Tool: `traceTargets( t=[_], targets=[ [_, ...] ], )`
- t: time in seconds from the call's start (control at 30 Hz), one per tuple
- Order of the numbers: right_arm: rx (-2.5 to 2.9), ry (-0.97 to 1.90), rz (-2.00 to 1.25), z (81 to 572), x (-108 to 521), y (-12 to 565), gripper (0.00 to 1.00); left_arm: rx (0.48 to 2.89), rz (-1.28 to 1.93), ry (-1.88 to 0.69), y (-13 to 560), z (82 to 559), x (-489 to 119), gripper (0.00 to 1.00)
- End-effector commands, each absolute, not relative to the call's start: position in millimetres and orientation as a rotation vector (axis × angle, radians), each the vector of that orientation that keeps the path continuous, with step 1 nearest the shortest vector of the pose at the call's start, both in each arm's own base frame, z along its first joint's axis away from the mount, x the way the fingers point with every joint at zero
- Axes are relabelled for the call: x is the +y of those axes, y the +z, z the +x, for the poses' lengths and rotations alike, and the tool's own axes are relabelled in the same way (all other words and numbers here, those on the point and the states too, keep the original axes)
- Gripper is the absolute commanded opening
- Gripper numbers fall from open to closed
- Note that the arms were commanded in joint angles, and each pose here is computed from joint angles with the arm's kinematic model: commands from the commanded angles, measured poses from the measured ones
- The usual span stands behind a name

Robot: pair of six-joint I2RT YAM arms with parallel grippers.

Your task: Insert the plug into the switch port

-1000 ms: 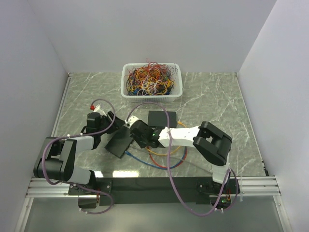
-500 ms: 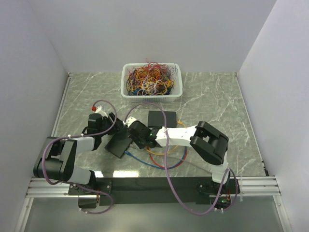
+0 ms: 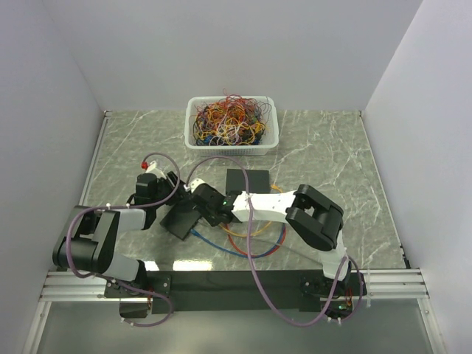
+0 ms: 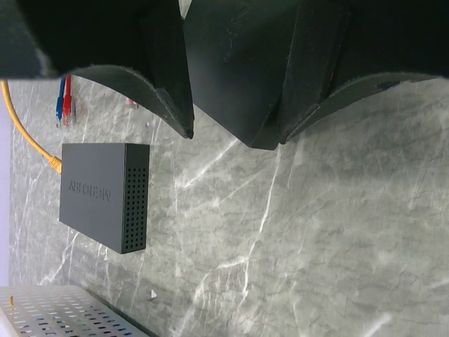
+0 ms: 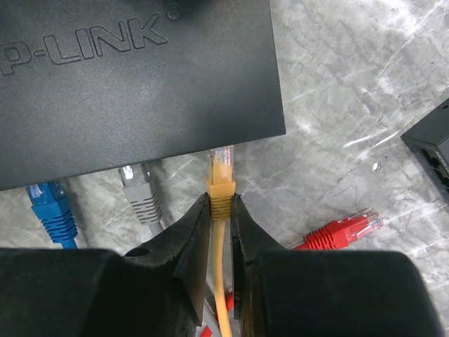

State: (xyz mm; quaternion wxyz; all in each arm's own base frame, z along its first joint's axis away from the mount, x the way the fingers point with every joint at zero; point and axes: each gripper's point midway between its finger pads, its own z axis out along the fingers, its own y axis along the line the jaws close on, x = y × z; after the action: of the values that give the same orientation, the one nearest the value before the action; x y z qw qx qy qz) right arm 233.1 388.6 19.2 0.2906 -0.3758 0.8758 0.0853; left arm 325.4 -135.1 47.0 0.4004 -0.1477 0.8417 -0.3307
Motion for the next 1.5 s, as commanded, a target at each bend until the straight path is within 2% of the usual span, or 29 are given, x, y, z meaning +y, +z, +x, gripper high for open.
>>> traceTargets(
  t=[0.0, 0.33, 1.0, 1.47],
  targets=[
    [2.268, 0.246, -0.985, 245.7, 410.0, 35.5, 0.0, 2.133, -0.335, -0.91, 46.2, 318.1, -151.2, 0.56],
    [2.294, 0.171, -0.994, 253.3, 418.2, 31.7, 0.0, 2.141, -0.32, -0.898, 46.7, 314.4, -156.6, 0.55],
    [2.055, 0.389, -0.906, 255.9, 434.3, 103.2, 0.0, 2.168, -0.304, -0.862, 36.3, 306.9, -161.7, 0.54],
    [2.06, 0.366, -0.891, 261.7, 439.5, 97.0, 0.0, 2.187, -0.306, -0.847, 28.7, 302.1, -162.9, 0.54]
  ],
)
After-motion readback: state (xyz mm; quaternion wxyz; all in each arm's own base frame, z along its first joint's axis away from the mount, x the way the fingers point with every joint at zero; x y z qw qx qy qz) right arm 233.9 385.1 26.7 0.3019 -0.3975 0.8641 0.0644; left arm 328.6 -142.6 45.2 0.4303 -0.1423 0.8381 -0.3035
